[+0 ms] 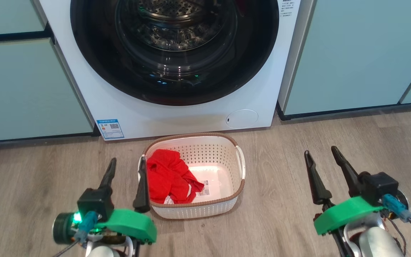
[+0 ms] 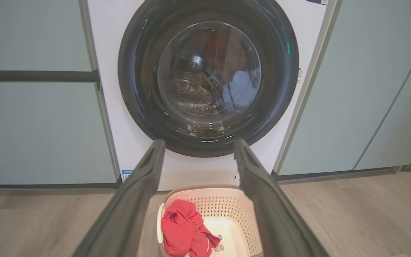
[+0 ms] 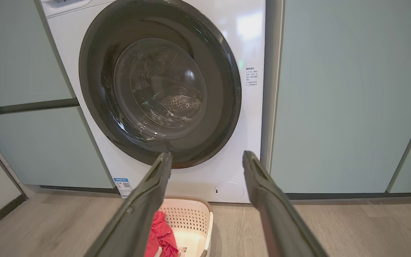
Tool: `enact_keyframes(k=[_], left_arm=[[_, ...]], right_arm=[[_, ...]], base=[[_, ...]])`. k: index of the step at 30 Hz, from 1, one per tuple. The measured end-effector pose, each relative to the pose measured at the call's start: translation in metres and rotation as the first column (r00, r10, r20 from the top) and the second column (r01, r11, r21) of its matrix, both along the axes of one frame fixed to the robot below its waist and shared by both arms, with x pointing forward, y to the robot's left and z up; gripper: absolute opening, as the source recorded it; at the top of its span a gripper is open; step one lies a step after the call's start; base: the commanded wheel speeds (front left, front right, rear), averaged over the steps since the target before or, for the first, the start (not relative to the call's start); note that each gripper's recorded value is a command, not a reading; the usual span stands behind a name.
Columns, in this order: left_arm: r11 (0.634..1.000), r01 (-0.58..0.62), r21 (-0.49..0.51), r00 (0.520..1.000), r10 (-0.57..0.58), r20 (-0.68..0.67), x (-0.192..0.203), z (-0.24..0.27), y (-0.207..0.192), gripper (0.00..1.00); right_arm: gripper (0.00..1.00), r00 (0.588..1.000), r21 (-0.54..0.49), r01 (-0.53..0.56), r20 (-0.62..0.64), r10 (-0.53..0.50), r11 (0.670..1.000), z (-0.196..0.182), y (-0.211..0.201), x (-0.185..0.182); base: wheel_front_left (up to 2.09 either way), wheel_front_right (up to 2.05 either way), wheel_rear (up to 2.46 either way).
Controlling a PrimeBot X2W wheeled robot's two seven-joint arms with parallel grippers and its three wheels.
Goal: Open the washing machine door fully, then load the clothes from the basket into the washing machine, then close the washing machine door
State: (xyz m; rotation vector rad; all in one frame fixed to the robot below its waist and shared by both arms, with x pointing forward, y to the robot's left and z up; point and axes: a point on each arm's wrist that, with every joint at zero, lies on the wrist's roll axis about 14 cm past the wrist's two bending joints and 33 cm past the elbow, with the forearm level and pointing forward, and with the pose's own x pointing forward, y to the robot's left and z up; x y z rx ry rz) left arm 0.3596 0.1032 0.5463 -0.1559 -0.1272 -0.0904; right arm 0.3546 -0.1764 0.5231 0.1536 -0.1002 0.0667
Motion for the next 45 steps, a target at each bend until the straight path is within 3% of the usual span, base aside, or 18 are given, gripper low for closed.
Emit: enact_keyframes(k=[8,15,45], left_arm=[[0.989,-0.132,0.065,0.991,0.129,0.043,0.003,0.001,0.027,1.00],[0.981,-0.169,0.092,0.985,0.166,0.042,0.000,-0.004,0.036,1.00],[0.994,-0.089,0.068,0.994,0.093,-0.065,-0.006,-0.039,0.034,1.00]], right_arm=[[1.00,1.000,-0.042,-0.011,0.013,0.012,0.999,0.000,0.004,-0.001],[1.00,0.999,-0.102,-0.016,0.036,0.019,0.995,0.003,0.006,-0.003],[1.00,1.000,-0.075,0.020,-0.016,-0.021,0.997,-0.014,-0.007,-0.005]], base=[[0.00,0.00,0.00],[0.00,0.00,0.00],[0.00,0.00,0.00]])
